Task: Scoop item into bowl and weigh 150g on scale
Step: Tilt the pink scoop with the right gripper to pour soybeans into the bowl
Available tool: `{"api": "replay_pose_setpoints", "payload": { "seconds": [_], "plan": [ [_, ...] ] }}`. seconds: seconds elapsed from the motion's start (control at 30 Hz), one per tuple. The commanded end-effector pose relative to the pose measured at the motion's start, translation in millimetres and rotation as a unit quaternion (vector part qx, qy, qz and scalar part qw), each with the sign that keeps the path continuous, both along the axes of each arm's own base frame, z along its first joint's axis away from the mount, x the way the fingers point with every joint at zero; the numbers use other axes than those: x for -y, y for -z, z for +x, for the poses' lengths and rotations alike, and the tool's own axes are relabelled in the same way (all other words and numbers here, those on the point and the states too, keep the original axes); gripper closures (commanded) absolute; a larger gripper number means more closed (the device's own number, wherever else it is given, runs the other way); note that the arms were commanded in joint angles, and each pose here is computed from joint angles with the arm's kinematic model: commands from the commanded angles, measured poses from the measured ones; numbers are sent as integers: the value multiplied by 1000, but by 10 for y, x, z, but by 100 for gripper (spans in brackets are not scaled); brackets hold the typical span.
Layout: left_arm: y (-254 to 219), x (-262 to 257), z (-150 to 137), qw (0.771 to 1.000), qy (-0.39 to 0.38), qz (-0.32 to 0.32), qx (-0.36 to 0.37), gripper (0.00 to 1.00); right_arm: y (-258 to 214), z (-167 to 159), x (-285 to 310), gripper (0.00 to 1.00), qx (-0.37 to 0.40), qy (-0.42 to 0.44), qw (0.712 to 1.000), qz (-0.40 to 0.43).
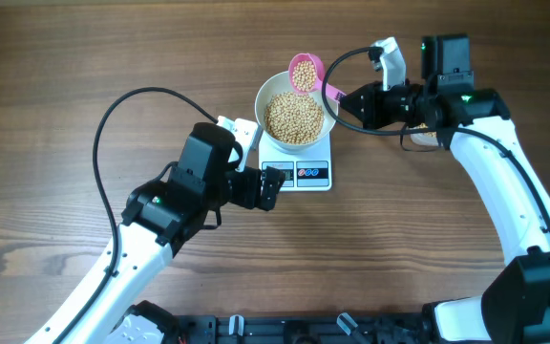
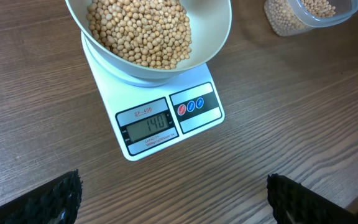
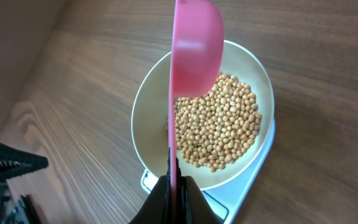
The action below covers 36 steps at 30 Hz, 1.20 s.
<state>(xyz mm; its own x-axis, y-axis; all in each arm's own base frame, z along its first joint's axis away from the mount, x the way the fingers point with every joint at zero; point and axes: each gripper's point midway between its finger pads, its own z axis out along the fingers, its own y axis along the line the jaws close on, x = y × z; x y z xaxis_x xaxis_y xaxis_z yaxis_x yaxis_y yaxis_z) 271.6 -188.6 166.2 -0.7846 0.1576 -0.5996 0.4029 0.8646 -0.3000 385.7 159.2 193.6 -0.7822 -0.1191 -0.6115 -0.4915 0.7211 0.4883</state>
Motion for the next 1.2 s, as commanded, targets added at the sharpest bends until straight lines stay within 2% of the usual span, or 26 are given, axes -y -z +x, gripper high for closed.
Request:
{"api": "replay_pose_setpoints", "payload": {
  "seconds": [0.0, 0.27, 0.43, 0.83, 1.17],
  "plan": [
    [11, 3, -3, 1000, 7, 7, 5, 0, -256, 9, -14, 96, 70, -30, 997, -20],
    [11, 3, -3, 1000, 7, 7, 5, 0, -231, 20, 31, 96, 73, -24, 996, -36],
    [11, 3, -3, 1000, 7, 7, 5, 0, -168, -22, 182, 96, 69, -6, 994, -86],
    [10, 3, -3, 1000, 7, 7, 5, 0, -261, -97, 210, 96, 80, -8, 992, -94],
    [11, 3, -3, 1000, 7, 7, 5, 0, -232, -87, 136, 95, 129, -52, 979, -149]
  ]
}}
